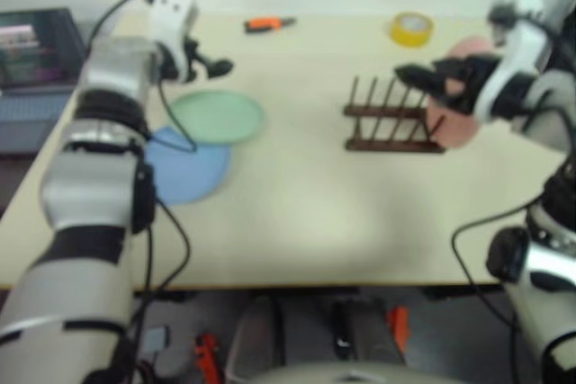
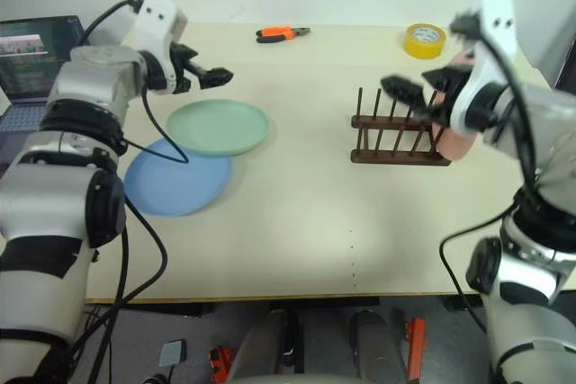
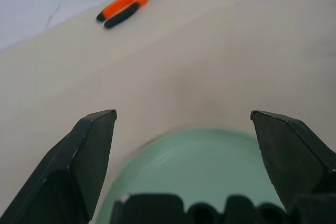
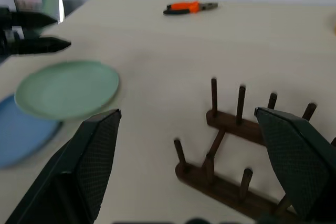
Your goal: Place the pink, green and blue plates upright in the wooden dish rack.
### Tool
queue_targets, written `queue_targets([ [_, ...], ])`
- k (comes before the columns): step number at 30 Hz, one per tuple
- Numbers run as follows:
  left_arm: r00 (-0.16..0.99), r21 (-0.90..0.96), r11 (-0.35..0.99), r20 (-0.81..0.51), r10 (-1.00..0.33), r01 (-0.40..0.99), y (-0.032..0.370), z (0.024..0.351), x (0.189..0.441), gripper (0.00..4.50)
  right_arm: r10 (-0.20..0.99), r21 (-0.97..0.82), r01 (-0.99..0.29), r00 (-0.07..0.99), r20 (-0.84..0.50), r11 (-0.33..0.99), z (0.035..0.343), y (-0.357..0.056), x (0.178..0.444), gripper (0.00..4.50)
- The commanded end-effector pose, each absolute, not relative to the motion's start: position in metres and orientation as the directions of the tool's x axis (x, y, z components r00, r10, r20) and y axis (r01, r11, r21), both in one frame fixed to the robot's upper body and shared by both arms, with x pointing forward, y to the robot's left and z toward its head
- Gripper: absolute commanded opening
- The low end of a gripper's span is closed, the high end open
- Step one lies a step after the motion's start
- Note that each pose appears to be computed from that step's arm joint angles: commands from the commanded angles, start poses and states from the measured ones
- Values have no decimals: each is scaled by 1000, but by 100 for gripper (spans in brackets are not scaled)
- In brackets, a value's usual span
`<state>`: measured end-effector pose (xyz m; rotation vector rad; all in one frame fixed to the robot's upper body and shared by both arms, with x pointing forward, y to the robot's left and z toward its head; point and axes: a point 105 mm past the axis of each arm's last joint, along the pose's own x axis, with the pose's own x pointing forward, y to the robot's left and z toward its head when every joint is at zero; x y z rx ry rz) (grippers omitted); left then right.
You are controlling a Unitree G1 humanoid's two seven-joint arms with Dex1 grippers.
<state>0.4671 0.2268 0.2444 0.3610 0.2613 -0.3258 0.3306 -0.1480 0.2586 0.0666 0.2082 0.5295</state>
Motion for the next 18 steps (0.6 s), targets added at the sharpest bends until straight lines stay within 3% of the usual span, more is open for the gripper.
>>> queue_targets([
  [1,941,319,895,-236,-244,312,233,266,468,450,492,88,-485,844,-215,870,252,-142,325,446],
  [9,950,298,927,-278,-143,227,258,243,465,450,512,142,-492,823,-245,859,238,-137,325,446],
  [18,936,239,953,-337,-97,185,270,218,461,450,502,85,-499,820,-275,862,232,-136,321,446],
])
